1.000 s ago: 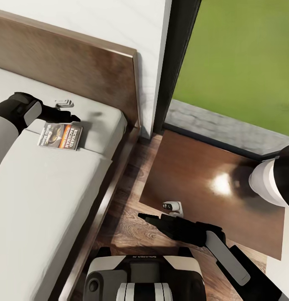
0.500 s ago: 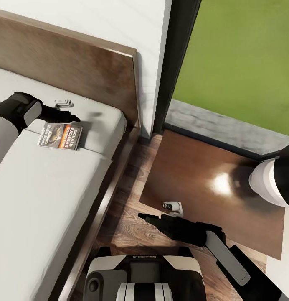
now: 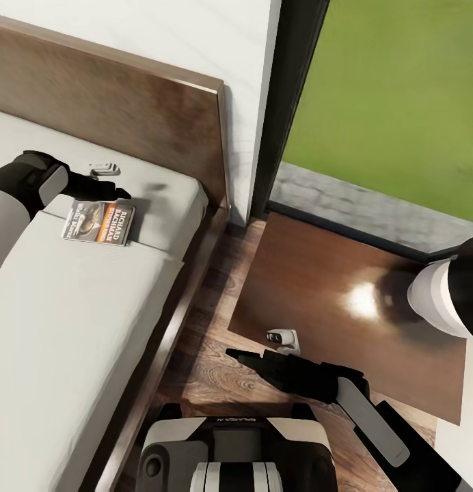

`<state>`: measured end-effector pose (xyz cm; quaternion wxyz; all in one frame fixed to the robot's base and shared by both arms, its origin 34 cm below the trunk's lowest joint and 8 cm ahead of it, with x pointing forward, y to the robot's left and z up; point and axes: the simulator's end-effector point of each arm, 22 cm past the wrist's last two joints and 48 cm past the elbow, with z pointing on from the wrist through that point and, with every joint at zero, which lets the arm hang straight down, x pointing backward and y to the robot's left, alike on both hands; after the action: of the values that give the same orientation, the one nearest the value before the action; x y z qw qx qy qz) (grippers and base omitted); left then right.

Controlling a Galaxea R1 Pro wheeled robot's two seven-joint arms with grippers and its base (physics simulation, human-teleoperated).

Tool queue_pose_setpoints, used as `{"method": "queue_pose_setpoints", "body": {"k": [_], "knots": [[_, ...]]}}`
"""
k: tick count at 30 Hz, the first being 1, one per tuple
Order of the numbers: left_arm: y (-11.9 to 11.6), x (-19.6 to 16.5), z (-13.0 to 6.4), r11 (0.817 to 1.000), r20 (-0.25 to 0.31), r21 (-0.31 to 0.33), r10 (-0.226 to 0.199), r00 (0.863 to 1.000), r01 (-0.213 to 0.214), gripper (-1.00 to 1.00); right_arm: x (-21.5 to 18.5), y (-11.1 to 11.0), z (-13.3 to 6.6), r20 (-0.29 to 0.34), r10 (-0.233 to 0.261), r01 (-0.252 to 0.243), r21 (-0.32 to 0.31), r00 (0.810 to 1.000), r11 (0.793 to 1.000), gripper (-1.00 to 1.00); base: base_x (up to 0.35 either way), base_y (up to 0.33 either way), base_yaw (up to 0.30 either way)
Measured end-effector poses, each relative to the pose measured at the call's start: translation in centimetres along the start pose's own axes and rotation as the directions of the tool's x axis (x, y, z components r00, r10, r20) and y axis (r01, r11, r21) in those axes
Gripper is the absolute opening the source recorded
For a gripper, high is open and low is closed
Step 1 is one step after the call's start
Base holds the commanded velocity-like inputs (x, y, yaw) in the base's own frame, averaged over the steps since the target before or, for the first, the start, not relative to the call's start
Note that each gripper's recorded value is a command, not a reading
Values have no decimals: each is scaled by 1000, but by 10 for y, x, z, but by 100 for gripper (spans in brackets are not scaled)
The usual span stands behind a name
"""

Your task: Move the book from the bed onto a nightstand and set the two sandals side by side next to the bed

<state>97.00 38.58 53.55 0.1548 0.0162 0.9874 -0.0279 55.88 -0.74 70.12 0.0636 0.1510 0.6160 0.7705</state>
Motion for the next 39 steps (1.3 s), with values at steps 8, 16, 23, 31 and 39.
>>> {"method": "queue_pose_setpoints", "body": {"k": [8, 16, 23, 31, 39], "knots": [[0, -2, 0, 1000, 11, -2, 7, 1000, -7, 100, 0, 0, 0, 0, 0, 0, 0, 1000, 1000, 100, 0, 0, 0], [1, -4, 0, 1000, 19, -6, 12, 1000, -12, 100, 0, 0, 0, 0, 0, 0, 0, 1000, 1000, 100, 0, 0, 0], [3, -6, 0, 1000, 26, -15, 17, 1000, -17, 100, 0, 0, 0, 0, 0, 0, 1, 1000, 1000, 100, 0, 0, 0], [6, -17, -1, 998, 77, -32, 49, 996, -46, 100, 0, 0, 0, 1, 1, -1, 1, 1000, 1000, 100, 0, 0, 0], [10, -18, 0, 996, 81, -51, 81, 993, -77, 100, 0, 0, 0, 1, 1, -1, 0, 1000, 1000, 100, 0, 0, 0]]}}
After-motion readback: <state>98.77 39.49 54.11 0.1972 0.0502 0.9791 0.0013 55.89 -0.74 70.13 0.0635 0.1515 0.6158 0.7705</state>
